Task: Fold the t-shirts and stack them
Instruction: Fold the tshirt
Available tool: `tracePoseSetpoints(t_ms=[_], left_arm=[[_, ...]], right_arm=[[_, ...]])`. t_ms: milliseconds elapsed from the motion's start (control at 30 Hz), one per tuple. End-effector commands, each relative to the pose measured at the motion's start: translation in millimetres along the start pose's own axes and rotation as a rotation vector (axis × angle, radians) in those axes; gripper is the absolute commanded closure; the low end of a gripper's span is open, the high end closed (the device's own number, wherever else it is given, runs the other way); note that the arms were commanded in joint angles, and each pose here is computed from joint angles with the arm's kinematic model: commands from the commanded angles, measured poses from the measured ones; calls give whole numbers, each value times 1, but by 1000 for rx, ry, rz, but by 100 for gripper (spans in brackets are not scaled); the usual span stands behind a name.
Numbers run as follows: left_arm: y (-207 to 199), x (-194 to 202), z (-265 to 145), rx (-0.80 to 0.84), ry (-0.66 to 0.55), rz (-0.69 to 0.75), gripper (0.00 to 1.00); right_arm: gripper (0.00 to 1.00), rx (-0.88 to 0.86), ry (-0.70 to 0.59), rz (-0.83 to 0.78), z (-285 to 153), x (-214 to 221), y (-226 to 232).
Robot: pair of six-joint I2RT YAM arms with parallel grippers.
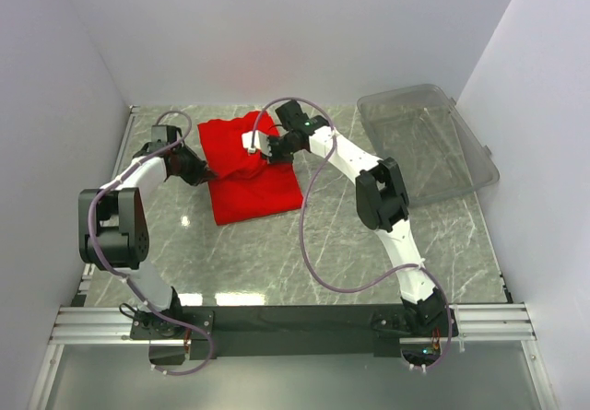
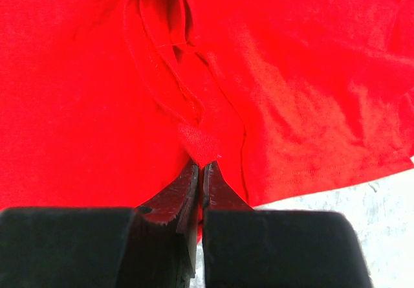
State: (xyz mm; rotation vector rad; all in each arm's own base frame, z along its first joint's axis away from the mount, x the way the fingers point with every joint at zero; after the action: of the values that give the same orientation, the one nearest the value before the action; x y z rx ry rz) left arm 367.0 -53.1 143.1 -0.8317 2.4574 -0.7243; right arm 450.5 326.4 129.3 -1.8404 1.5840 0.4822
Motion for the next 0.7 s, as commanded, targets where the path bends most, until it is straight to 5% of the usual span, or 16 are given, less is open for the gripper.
tracePoseSetpoints(t_ms=[0, 667], left_arm=[[-5, -11, -3, 14, -36, 34, 100], [-7, -29, 10, 7, -34, 35, 100]], right_arm=[[100, 46, -20, -5, 1, -3, -14], [100, 122, -23, 15, 5, 4, -33]])
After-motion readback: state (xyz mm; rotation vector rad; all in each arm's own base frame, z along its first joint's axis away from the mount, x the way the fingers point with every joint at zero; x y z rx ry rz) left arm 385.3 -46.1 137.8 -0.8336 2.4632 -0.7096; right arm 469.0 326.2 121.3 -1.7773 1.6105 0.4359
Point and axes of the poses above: each gripper's point midway between its finger pads, its own z axis out along the fingers, its own y axis along the line the jaws close on, x = y × z, the point moved 7 cm from there along -z, back along the fingers, and after that the axes turned 8 degrees about z, right-handed, at the moved point
